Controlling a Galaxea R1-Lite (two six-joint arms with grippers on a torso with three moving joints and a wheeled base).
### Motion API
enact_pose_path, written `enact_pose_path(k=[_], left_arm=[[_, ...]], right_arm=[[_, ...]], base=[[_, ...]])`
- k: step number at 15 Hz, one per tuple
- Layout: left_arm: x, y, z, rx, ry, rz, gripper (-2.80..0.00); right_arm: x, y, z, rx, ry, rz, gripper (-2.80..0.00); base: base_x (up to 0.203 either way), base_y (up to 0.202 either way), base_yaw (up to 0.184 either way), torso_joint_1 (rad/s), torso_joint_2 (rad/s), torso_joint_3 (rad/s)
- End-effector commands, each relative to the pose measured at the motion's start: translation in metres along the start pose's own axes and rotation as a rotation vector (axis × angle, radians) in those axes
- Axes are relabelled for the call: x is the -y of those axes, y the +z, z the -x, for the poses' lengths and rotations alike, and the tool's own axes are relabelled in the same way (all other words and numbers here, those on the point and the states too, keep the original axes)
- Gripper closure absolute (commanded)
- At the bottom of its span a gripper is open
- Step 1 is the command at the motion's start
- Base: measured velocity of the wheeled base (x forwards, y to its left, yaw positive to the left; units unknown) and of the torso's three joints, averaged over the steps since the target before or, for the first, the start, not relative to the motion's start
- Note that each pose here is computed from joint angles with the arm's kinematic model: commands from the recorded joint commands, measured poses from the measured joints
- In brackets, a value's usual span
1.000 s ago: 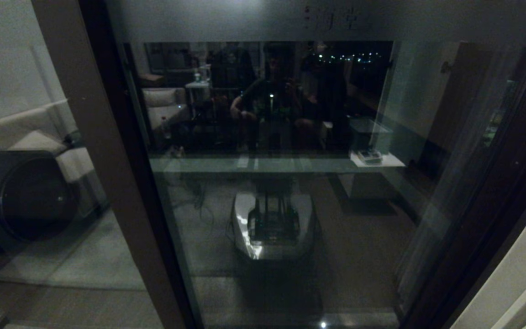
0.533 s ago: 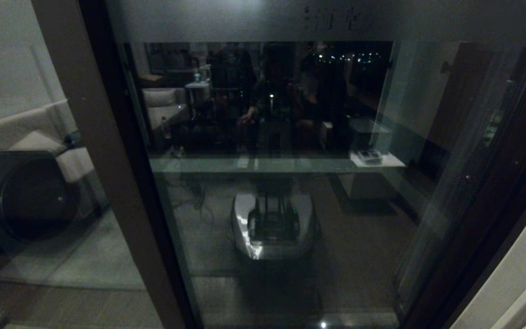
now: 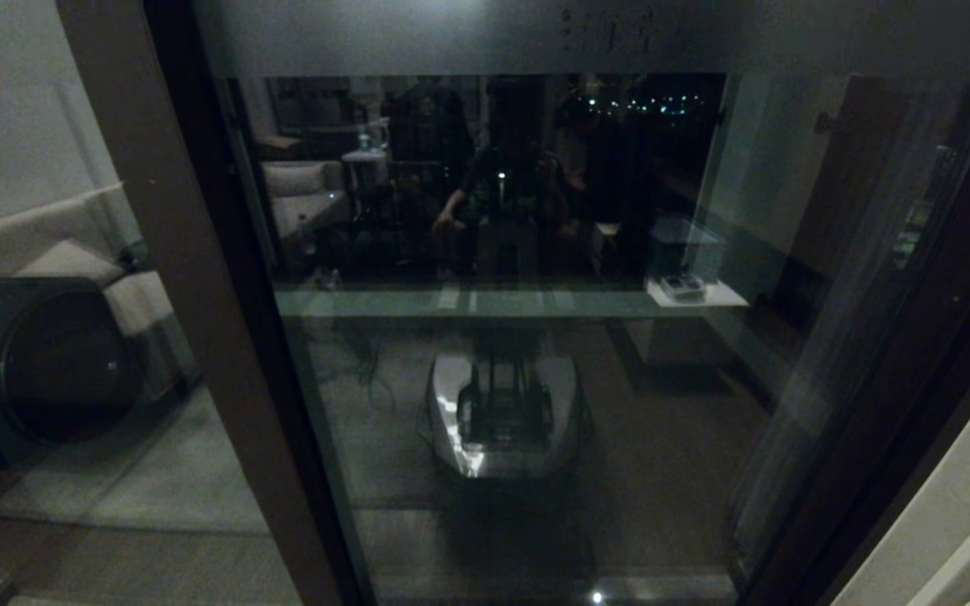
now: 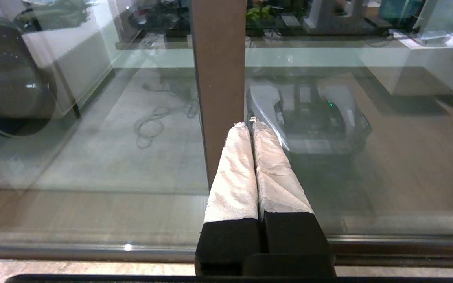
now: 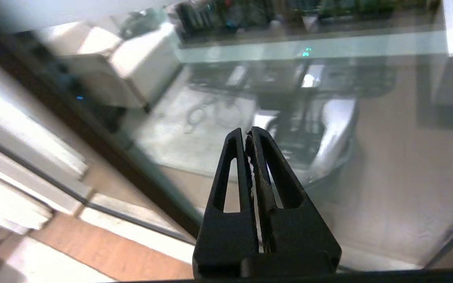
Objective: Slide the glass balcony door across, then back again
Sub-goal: Open the slid door
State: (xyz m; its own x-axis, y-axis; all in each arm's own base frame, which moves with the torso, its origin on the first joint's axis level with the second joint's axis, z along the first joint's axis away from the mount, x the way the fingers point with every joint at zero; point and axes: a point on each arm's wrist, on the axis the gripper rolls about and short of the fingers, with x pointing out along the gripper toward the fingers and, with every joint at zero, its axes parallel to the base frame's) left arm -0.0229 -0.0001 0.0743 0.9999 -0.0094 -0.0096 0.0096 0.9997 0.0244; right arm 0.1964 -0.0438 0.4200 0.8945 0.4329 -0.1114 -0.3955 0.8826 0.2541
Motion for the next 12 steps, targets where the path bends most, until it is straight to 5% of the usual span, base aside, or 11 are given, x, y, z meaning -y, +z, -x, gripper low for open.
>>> enact_pose_path(k=[1,6,9,12], left_arm=[[0.000,0.000,0.000,0.000,0.001,0.000,0.00],[0.000,0.000,0.000,0.000,0.000,0.000,0.00],[0.000,0.000,0.000,0.000,0.000,0.000,0.00],[0.000,0.000,0.000,0.000,0.000,0.000,0.00]], right_arm=[[0.052,0.000,-0.054,-0.045,-0.010,-0.021,0.00],[0.057,-0.038,-0.061,-0.182,-0.008,-0.124,0.00],[0.065,-0.049,-0.072,-0.220,0.036,-0.002,0.00],[0.061,-0.049,-0.072,-0.223,0.040,-0.077,0.00]], base=[[0.000,0.000,0.000,0.000,0.00,0.000],[0.000,0.000,0.000,0.000,0.00,0.000],[0.000,0.000,0.000,0.000,0.00,0.000],[0.000,0.000,0.000,0.000,0.00,0.000]])
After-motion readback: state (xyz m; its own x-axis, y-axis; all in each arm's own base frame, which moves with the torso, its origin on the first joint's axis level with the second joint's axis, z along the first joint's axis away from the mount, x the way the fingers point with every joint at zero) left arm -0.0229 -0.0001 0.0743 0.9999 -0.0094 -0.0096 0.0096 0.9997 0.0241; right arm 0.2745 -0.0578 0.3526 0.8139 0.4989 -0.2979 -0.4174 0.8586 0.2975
